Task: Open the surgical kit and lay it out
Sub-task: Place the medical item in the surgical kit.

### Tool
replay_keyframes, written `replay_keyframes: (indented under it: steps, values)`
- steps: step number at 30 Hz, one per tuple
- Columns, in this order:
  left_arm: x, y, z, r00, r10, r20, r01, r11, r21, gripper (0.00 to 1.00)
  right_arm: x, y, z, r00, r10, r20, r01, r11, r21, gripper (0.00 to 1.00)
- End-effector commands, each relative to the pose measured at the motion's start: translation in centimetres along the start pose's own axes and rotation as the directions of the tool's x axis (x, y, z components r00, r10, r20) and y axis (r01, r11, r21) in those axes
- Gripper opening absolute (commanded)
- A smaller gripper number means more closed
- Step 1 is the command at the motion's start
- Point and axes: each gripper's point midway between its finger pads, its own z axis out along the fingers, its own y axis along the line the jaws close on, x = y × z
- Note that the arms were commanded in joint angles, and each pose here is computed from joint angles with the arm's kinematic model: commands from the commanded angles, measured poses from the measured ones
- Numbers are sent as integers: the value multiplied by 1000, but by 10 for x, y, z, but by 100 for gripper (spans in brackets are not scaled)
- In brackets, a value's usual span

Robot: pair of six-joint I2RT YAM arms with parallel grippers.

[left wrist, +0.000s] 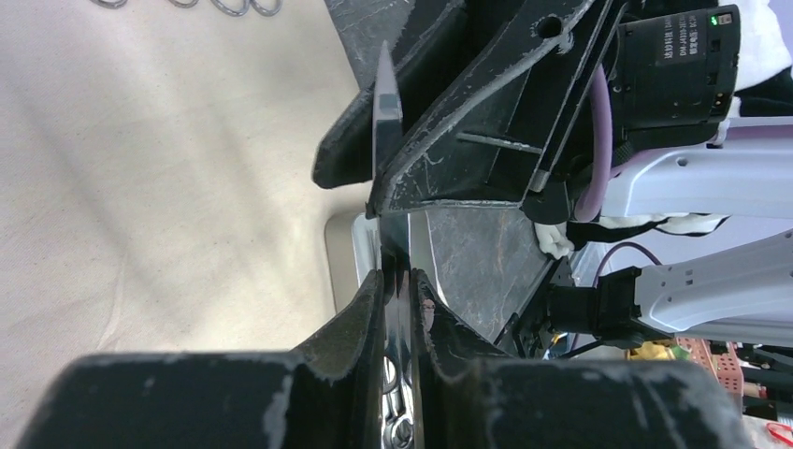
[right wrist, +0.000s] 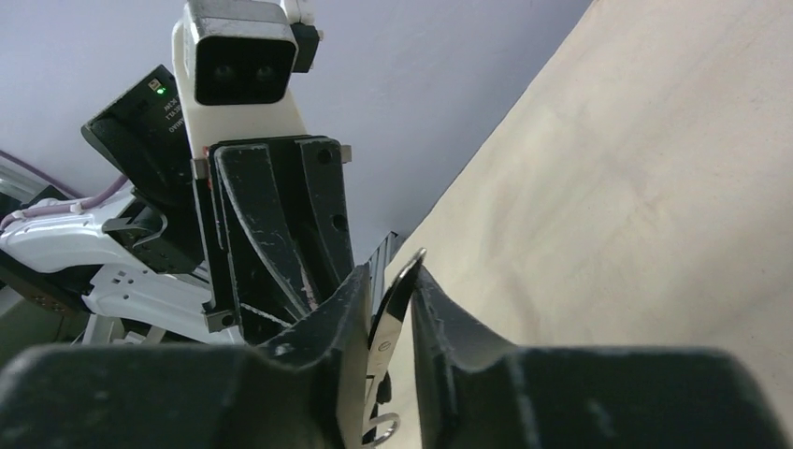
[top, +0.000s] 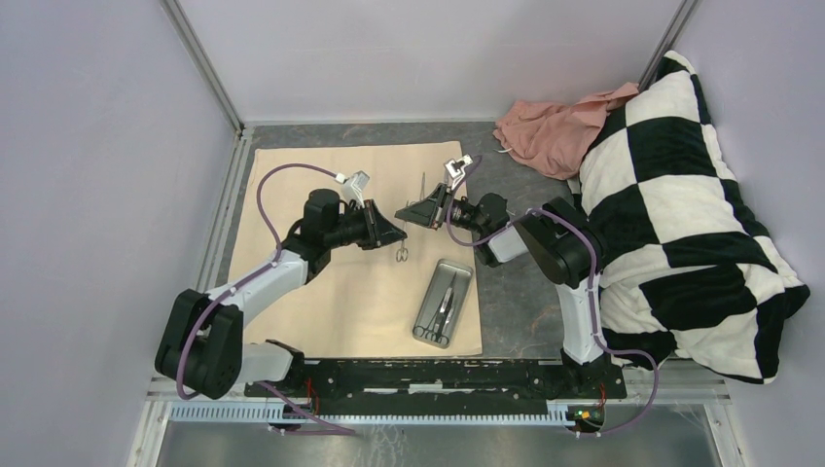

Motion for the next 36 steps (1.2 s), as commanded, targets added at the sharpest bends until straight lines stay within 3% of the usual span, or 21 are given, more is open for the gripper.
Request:
replay_keyframes:
  steps: [1, 4, 9, 19, 25, 29, 32, 36]
  values:
    - [-21, -13, 3, 997, 54, 46, -57, 997, 49, 2, -11, 36, 4, 995, -96, 24, 99, 983, -157, 22]
    - [-22, -10, 5, 998, 53, 46, -55, 998, 44, 2, -11, 36, 4, 995, -98, 27, 101, 983, -154, 0]
    - [-20, -2, 7, 999, 30, 29, -31, 999, 8, 5, -11, 24, 3, 996, -89, 32, 91, 992, -91, 0]
    - [-20, 13, -11, 995, 3, 101, 10, 992, -127, 55, -12, 3, -1, 995, -87, 49, 85, 996, 37, 0]
    - [-19, 29, -21, 990, 102, 95, -57, 917, -394, 60, -12, -13, -6, 990, -130, 48, 120, 979, 166, 0]
    - [-13, 27, -20, 992, 93, 86, -55, 928, -370, 59, -15, 18, -5, 978, -199, 58, 199, 980, 6, 0]
    - [-11, -8, -16, 993, 87, 81, -73, 983, -168, 61, -17, 56, -11, 970, -233, 71, 242, 951, -191, 0]
    - [-21, -50, -39, 973, 172, 152, -172, 985, -9, 67, -14, 101, -22, 933, -351, 78, 355, 864, -357, 0]
